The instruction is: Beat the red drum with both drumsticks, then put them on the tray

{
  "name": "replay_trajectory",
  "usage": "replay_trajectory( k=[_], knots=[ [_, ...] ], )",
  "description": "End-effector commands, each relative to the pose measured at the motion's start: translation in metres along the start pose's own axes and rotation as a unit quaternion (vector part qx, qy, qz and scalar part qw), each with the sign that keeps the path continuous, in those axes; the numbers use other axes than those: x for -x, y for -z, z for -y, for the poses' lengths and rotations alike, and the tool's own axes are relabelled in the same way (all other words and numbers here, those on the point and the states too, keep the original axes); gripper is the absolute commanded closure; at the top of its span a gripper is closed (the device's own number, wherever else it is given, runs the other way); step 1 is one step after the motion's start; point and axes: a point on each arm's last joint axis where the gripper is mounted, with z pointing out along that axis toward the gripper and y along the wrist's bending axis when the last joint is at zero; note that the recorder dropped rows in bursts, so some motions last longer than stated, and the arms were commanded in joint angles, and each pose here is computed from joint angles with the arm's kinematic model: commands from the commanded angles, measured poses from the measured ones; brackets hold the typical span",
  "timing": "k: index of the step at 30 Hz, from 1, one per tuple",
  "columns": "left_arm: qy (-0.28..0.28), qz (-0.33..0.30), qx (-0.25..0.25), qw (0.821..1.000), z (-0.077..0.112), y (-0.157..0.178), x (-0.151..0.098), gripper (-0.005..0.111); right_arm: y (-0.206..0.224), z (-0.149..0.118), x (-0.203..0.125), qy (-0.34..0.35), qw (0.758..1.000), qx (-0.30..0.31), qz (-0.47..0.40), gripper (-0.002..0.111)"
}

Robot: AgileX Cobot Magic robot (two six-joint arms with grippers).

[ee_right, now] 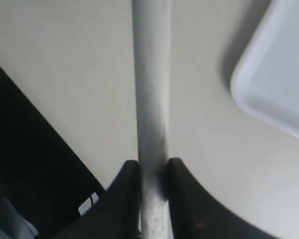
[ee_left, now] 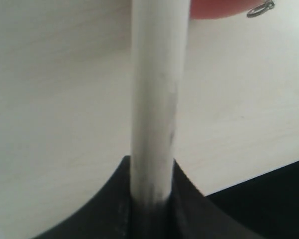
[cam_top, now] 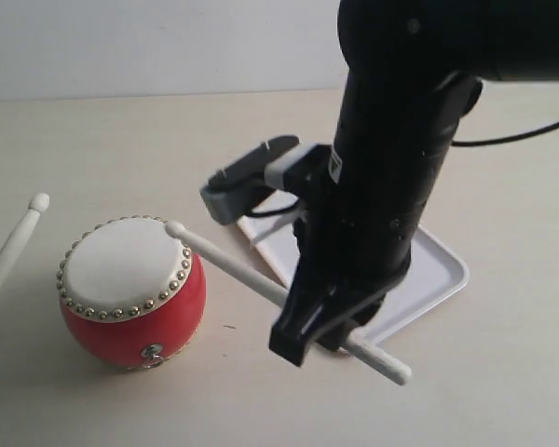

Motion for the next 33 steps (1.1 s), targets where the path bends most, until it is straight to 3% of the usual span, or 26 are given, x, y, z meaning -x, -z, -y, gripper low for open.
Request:
replay_trajectory(
  k=[1, 3, 8, 17, 21, 26, 30, 33],
  knots=[
    [-0.002, 0.013, -0.007, 1.000, 0.002, 0.000, 0.001, 0.107, 0.033, -0.002, 0.019, 0.014, 0.998, -0.017, 0.060, 0.108],
    [0.006, 0.021, -0.015, 1.000, 0.003, -0.004, 0.004, 0.107, 0.038, -0.001, 0.027, 0.018, 0.997, -0.026, 0.069, 0.108],
    [0.013, -0.011, -0.093, 0.996, 0.016, -0.012, 0.008, 0.107, 0.027, 0.004, 0.035, 0.019, 0.998, -0.031, 0.053, 0.108],
    [-0.010, 0.005, -0.003, 1.000, 0.004, 0.012, 0.008, 0.107, 0.022, 0.004, 0.037, 0.018, 0.998, -0.024, 0.047, 0.108],
    [-0.021, 0.037, -0.001, 0.999, 0.007, 0.035, 0.016, 0.107, -0.007, 0.002, 0.043, 0.007, 1.000, 0.016, 0.009, 0.108],
    [-0.031, 0.030, 0.006, 0.999, 0.009, 0.048, 0.019, 0.107, -0.044, 0.008, 0.043, 0.005, 0.999, 0.012, -0.053, 0.108],
    [-0.036, 0.004, 0.019, 0.999, 0.006, 0.047, 0.015, 0.107, -0.019, 0.007, 0.043, 0.018, 1.000, -0.009, -0.016, 0.108],
    [-0.031, -0.041, 0.011, 0.999, 0.005, 0.034, 0.023, 0.107, 0.026, -0.002, 0.036, 0.033, 0.998, -0.022, 0.054, 0.108]
  ],
)
